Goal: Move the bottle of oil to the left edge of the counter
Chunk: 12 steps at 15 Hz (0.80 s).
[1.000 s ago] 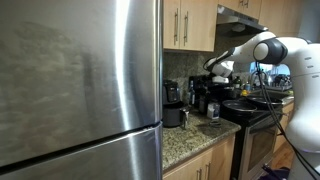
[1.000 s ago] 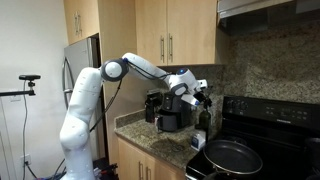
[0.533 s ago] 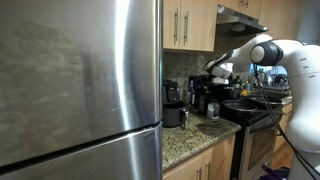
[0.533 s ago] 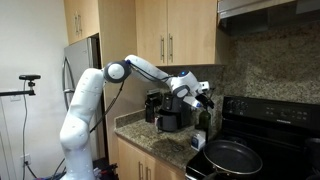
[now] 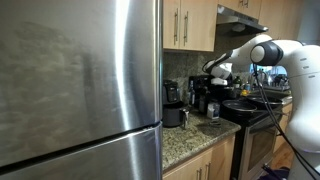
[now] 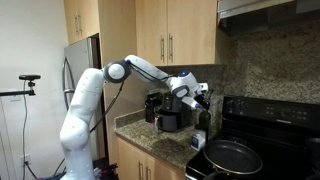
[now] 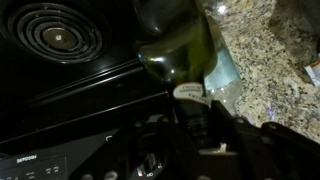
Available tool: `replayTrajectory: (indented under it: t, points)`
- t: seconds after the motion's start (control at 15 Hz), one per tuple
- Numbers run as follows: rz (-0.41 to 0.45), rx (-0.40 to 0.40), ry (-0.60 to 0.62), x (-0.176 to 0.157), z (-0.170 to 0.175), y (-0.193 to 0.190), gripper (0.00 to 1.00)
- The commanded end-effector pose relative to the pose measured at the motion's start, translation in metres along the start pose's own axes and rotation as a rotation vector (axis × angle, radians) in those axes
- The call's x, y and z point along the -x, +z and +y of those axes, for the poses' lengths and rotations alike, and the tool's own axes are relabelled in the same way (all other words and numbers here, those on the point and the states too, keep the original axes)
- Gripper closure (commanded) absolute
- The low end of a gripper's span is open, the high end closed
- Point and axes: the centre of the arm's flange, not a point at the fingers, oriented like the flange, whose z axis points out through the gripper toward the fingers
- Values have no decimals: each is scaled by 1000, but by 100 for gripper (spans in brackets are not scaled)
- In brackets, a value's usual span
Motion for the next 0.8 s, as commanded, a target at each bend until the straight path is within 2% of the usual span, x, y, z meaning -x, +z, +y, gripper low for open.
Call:
replayTrajectory:
  t: [0.0,0.13,0.4,0.53,0.73]
  points:
    - [17,-18,-44,2,0,-9,97]
    - [19,-16,-56,2,0,-10,94]
    - [32,-9,-91,3,0,-22,94]
    - [27,-34,-127,5,-8,-42,94]
    - [-39,-142,-188,14,-21,-77,94]
